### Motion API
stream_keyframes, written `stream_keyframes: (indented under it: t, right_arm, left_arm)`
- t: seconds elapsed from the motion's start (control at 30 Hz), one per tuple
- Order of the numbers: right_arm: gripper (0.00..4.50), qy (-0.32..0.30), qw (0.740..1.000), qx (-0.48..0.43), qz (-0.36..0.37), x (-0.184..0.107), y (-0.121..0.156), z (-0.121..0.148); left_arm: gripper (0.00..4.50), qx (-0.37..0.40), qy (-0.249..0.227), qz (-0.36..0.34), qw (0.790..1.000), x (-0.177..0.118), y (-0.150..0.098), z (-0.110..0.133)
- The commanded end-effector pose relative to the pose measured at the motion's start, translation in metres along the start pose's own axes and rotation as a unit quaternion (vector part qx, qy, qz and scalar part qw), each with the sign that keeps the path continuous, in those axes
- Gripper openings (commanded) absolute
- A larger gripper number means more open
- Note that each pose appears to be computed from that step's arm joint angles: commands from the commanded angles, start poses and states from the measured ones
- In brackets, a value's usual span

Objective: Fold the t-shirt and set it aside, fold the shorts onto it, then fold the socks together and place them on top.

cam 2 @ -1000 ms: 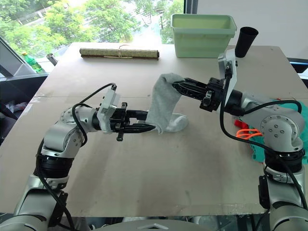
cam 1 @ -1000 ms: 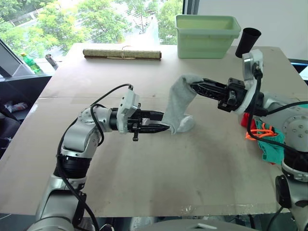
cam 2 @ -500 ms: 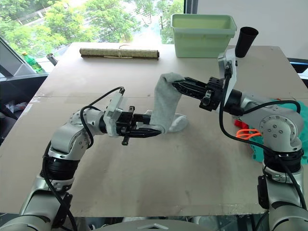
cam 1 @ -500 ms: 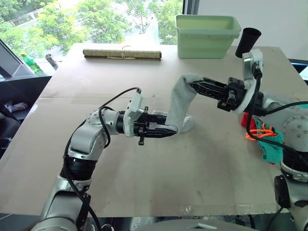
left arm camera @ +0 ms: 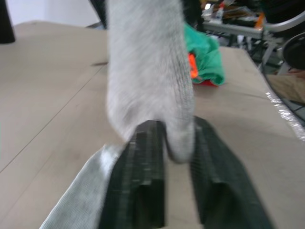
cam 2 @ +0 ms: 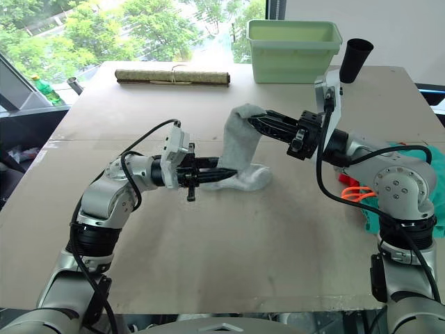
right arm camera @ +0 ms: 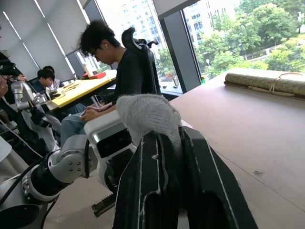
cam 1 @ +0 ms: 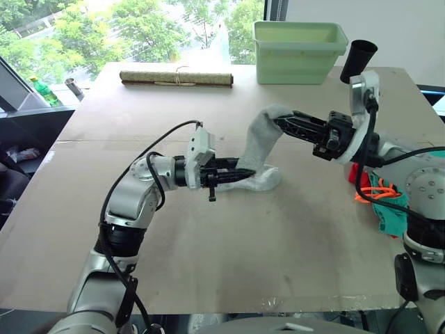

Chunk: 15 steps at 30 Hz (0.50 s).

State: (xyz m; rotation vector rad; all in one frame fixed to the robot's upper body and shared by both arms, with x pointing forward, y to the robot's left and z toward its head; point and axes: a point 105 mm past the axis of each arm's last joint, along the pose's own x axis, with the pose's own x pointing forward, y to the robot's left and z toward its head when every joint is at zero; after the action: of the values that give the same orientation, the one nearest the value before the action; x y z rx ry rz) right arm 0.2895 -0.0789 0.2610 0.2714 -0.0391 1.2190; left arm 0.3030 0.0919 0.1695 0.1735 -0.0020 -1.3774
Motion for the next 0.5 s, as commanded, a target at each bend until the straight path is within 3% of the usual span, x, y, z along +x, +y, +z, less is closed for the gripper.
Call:
stream_keyframes:
  t: [0.03,0.27,0.43,0.5]
  right_arm:
    - [0.0,-0.02,1.0,-0.015,0.003,-0.005,0.005,0.011]
    - [0.0,0.001,1.0,0.01,0.005,-0.01,0.007,-0.003]
    - [1.98,0.02,0.999,0.024,0.022,-0.005,0.017,-0.022]
    - [1.98,0.028,0.999,0.024,0.028,-0.002,0.02,-0.028]
  left_arm:
    - [0.08,0.024,0.0,0.012,1.0,-0.01,0.005,0.007]
    - [0.08,0.024,0.008,-0.005,1.0,-0.038,0.007,0.022]
    - [0.0,0.009,0.008,-0.056,0.998,-0.045,-0.004,0.036]
    - [0.0,0.004,0.013,-0.075,0.997,-0.045,-0.009,0.037]
